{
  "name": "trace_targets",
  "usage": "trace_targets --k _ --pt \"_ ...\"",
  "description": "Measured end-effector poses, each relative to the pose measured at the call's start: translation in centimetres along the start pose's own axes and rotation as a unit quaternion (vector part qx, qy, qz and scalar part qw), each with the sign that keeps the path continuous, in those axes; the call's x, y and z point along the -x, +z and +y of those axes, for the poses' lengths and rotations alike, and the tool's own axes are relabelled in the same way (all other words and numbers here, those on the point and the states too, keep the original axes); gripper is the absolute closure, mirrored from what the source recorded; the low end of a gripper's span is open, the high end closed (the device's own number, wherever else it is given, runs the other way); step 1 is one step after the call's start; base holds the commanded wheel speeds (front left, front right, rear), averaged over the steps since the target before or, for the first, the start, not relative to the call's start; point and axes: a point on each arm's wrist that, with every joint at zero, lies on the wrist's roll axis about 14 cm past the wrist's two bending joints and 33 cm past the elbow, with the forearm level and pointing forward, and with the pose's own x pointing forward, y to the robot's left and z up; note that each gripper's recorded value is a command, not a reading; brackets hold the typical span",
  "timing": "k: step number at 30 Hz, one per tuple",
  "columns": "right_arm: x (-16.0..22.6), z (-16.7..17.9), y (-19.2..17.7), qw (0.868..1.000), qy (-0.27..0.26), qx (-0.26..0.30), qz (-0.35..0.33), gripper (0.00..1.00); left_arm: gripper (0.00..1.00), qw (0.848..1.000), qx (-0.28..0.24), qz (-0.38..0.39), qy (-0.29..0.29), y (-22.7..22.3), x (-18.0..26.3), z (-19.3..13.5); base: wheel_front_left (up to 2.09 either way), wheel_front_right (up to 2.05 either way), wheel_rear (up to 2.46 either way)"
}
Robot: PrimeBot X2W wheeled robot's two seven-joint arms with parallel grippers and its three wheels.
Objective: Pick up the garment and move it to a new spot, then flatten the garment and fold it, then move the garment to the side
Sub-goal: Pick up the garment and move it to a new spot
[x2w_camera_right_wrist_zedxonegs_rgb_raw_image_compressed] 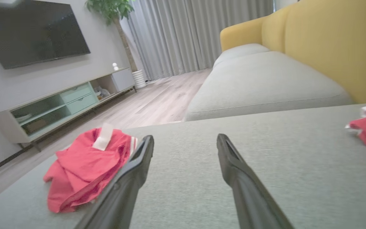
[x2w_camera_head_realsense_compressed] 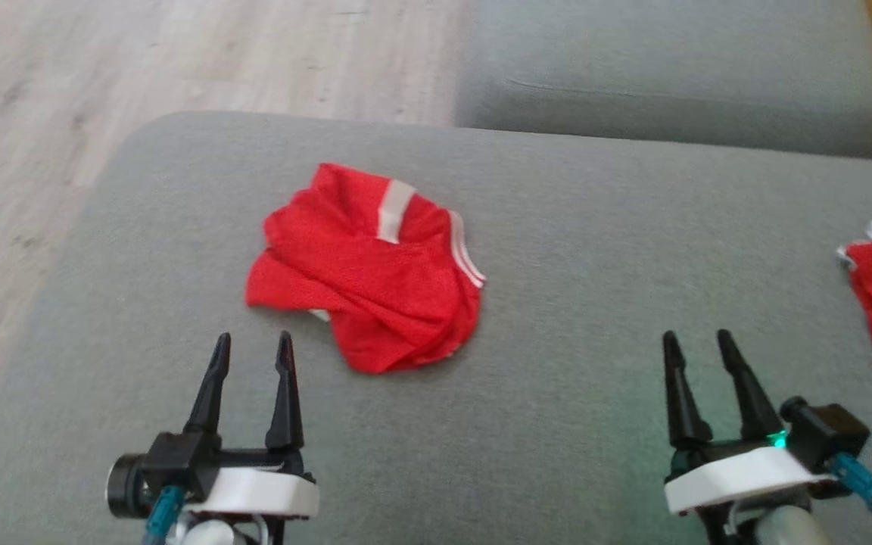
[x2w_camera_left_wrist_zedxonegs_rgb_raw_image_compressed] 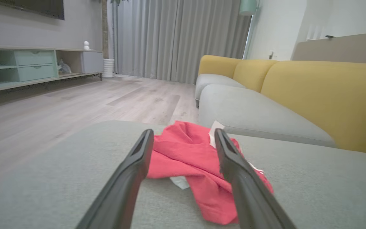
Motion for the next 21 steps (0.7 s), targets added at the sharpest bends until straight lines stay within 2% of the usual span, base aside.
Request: trace_targets --k 5,11,18,21 --pt "-1.0 3.9 -1.1 0.998 0.060 -0.003 0.018 0.00 0.00 0.999 -0.006 -0.011 0.043 0.7 1.3 2.9 0.00 0.00 0.00" --pt "-1.7 6.9 -2.1 0.994 0.108 -0.002 0.034 0.00 0.00 0.997 -0.007 -0.016 0.075 1.1 2.6 4.8 0.00 0.00 0.00" --pt "-1.8 7.3 -2.7 0.992 0.115 -0.005 0.042 0.00 0.00 0.997 -0.008 -0.013 0.079 0.9 2.6 5.0 0.00 0.00 0.00" --pt "-2.0 6.8 -3.0 0.993 0.108 -0.009 0.045 0.00 0.00 0.998 -0.019 -0.010 0.061 0.9 1.8 4.5 0.00 0.00 0.00"
